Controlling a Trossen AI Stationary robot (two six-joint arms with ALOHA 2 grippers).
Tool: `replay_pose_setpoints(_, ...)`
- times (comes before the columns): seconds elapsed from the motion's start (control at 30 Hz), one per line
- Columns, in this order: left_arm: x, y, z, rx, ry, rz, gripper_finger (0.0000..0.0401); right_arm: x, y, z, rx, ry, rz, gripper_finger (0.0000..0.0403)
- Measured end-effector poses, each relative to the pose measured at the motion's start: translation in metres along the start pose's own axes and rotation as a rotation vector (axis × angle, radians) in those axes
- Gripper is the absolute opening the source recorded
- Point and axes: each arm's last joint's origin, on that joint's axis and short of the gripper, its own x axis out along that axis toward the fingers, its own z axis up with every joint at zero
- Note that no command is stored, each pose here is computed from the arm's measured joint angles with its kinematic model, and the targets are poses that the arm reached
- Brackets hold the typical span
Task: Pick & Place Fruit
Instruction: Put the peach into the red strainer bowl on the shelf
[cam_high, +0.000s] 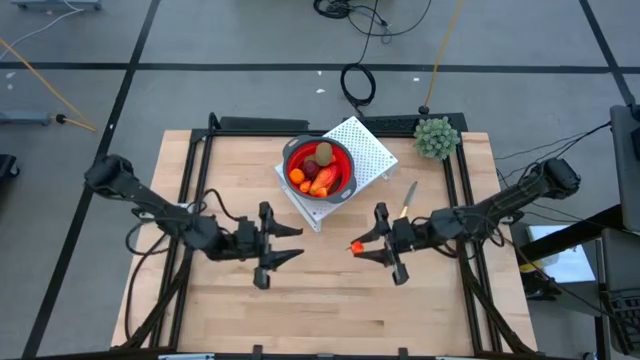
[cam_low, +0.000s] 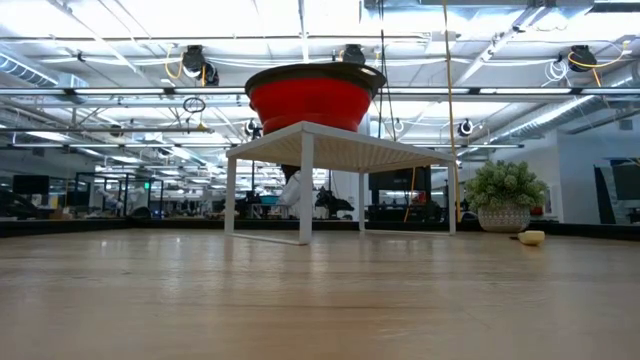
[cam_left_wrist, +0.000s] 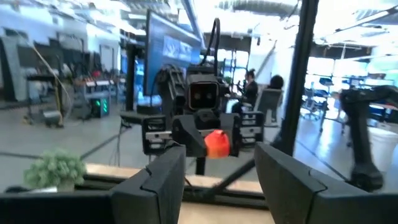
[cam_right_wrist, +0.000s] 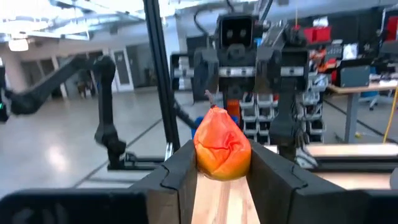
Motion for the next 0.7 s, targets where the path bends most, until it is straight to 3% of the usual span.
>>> replay_pose_setpoints(0.33,0.041,0.007,0.010,0.121,-0.050,-0.009,0.0193,0.002,-0.015,0.012,0.010,-0.110,-0.046,0.0115)
replay_pose_setpoints(0.7,0.086,0.013,0.023,0.222,0.034,-0.011,0.0198,0.001,-0.019,0.018,0.011,-0.165,-0.058,0.0115)
